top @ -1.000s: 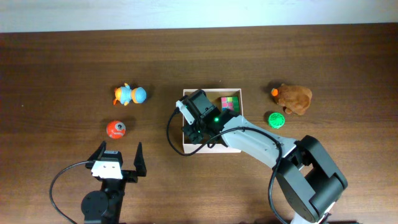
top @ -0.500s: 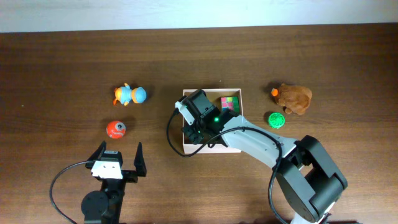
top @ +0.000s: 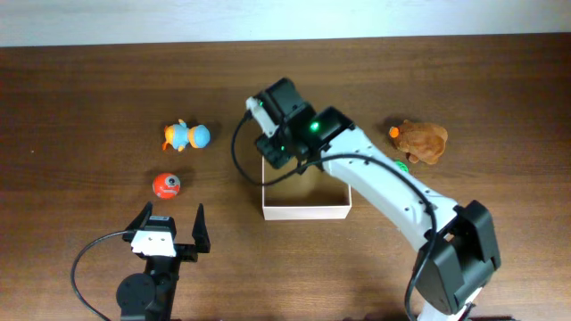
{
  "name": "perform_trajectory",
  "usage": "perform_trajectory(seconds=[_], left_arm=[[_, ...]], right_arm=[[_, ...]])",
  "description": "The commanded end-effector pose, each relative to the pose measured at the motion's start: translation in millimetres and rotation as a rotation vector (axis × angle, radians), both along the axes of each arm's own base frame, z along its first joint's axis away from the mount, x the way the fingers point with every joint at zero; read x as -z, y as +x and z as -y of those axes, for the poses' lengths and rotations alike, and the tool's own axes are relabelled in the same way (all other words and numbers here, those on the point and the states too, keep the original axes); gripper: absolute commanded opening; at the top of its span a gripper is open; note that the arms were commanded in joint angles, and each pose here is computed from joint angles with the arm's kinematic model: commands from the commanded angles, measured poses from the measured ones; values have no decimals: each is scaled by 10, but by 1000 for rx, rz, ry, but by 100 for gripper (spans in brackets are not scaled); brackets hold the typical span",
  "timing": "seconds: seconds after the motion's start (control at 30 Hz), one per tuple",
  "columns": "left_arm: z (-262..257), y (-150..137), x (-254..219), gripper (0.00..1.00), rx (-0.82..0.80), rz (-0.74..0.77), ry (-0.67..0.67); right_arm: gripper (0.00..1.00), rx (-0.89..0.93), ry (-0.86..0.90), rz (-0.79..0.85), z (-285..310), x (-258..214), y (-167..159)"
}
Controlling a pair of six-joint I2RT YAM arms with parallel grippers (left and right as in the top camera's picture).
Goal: Pack container
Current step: 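Raise the right gripper out of the box toward the brown bear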
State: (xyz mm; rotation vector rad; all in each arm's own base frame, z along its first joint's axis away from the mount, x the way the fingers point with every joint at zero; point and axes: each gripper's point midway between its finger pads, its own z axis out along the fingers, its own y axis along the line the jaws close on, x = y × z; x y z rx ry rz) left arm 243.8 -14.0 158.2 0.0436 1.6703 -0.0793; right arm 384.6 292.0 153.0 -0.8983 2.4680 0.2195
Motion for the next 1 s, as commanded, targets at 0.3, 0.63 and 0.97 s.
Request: perform_trajectory(seconds=[0.3, 0.63, 0.97], left_arm=[[-5, -1, 10, 99, -3, 4, 16], [-5, -1, 9, 99, -3, 4, 16], [-5, -1, 9, 99, -3, 4, 16]], right_arm=[[92, 479, -21, -71, 1710, -308, 452], [89, 870, -9, -107, 2876, -254, 550], [89, 1136, -31, -123, 3315, -80, 458]])
